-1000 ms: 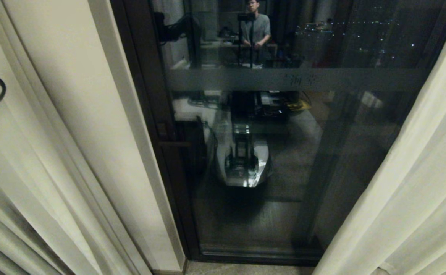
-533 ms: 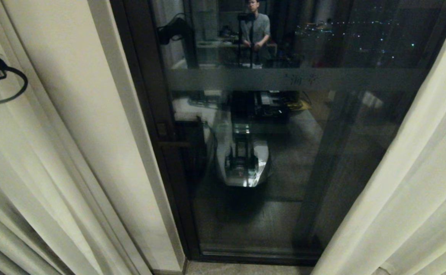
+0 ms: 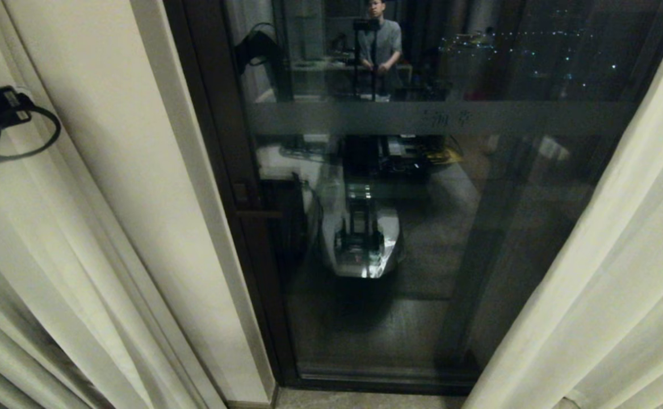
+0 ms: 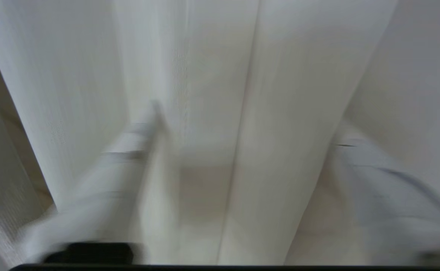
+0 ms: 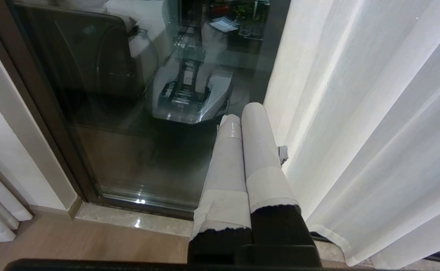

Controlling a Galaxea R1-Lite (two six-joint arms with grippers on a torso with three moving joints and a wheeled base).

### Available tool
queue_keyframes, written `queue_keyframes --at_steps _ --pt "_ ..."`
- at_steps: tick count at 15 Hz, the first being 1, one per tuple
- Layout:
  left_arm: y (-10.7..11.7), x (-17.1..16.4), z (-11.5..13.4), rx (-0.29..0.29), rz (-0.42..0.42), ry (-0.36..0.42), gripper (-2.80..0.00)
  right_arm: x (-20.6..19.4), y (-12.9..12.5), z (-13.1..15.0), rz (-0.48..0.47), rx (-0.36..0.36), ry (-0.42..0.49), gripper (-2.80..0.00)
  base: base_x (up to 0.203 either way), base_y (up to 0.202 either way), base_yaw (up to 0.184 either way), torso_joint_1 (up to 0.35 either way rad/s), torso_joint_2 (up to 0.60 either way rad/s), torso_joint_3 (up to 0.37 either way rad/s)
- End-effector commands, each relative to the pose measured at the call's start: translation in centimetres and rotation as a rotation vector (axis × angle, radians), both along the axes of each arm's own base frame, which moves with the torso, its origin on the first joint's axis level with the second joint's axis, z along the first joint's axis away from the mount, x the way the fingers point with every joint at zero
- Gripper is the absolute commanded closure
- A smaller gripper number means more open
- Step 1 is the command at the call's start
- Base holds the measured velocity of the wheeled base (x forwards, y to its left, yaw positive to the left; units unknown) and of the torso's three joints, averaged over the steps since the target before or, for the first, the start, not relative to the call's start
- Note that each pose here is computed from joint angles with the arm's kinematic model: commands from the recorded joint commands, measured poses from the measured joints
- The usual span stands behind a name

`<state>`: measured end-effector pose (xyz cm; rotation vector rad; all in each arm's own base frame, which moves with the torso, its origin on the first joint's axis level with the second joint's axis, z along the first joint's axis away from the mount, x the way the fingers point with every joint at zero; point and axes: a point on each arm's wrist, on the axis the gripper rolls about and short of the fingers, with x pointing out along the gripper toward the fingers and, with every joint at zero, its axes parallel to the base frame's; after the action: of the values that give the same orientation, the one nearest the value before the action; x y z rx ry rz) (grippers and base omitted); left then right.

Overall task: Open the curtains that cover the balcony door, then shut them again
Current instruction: Close the inner curtains on both sides

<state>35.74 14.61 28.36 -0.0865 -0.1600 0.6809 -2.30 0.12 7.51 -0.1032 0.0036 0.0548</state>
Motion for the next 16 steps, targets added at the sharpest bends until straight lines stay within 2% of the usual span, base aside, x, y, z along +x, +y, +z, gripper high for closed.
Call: queue_keyframes --at_steps 1,11,14,16 --pt "0.2 0.5 -0.6 -0.005 0.002 0.009 0.00 0.0 0.0 0.0 0.002 -0.001 0.001 0.00 0.000 0.000 0.000 0.000 0.00 0.000" --pt "0.8 0.1 0.3 0.008 0.018 -0.021 0.00 0.0 0.0 0.0 0.001 -0.001 0.001 0.00 0.000 0.000 0.000 0.000 0.00 0.000" --pt "0.3 -1.3 1.2 0.013 0.020 -0.032 0.00 0.0 0.0 0.0 0.001 -0.001 0.001 0.00 0.000 0.000 0.000 0.000 0.00 0.000" --pt "-0.3 -2.6 1.4 0.015 -0.012 -0.027 0.00 0.0 0.0 0.0 0.001 -0.001 0.001 0.00 0.000 0.000 0.000 0.000 0.00 0.000"
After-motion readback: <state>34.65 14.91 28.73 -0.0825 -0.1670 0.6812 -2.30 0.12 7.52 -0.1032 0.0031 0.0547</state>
